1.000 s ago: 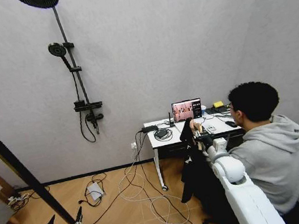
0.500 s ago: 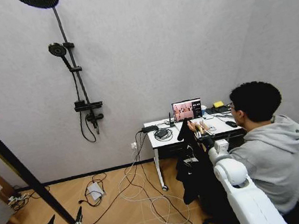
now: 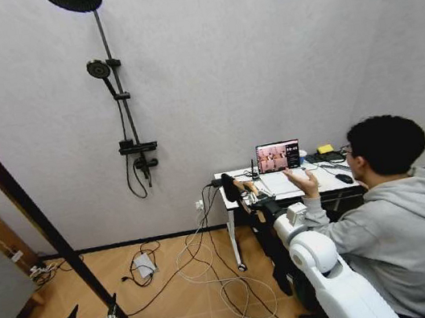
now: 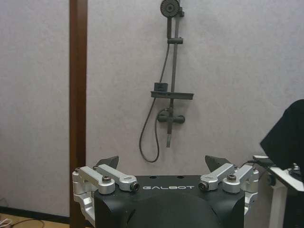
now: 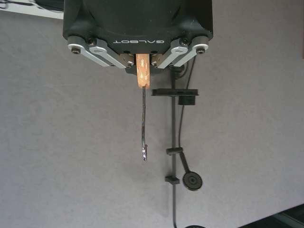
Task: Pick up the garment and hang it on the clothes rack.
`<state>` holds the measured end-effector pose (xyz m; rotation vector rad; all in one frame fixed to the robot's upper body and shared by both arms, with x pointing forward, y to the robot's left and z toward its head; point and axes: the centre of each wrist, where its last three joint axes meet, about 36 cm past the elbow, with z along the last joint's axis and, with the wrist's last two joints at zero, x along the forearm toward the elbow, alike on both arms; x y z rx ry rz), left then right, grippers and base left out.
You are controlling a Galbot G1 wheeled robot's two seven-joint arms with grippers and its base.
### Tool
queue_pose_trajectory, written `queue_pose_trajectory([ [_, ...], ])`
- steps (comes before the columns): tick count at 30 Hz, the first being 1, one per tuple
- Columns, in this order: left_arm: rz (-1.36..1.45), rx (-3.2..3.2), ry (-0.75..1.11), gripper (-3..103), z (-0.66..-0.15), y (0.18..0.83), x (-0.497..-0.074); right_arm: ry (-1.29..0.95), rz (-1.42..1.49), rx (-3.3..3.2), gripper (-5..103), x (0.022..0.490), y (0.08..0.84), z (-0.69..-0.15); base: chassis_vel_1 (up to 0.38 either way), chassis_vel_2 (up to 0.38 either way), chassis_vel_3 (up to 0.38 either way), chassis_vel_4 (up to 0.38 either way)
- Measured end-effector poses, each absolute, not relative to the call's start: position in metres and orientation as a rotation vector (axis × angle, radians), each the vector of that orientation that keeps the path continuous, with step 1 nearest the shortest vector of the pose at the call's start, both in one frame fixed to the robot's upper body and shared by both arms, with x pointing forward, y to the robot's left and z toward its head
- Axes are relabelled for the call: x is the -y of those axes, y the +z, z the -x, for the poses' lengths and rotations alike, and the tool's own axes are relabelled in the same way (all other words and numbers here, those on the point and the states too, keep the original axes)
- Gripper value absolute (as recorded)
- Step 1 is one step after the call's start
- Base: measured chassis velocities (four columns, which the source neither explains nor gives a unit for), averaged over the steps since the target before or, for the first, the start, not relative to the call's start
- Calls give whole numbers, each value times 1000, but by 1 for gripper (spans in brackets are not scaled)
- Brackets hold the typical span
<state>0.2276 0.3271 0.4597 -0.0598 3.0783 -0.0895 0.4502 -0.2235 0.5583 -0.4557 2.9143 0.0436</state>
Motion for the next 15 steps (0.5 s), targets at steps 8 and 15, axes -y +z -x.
queue_pose_trajectory([
  [8,60,-3078,-89,100,-228,460,-327,63,517,-2907,10,226,565,-438,111,111,109,104],
  [15,60,-3078,-90,100,-228,460,-327,44,515,-2908,10,235,571,-420,125,122,122,120],
])
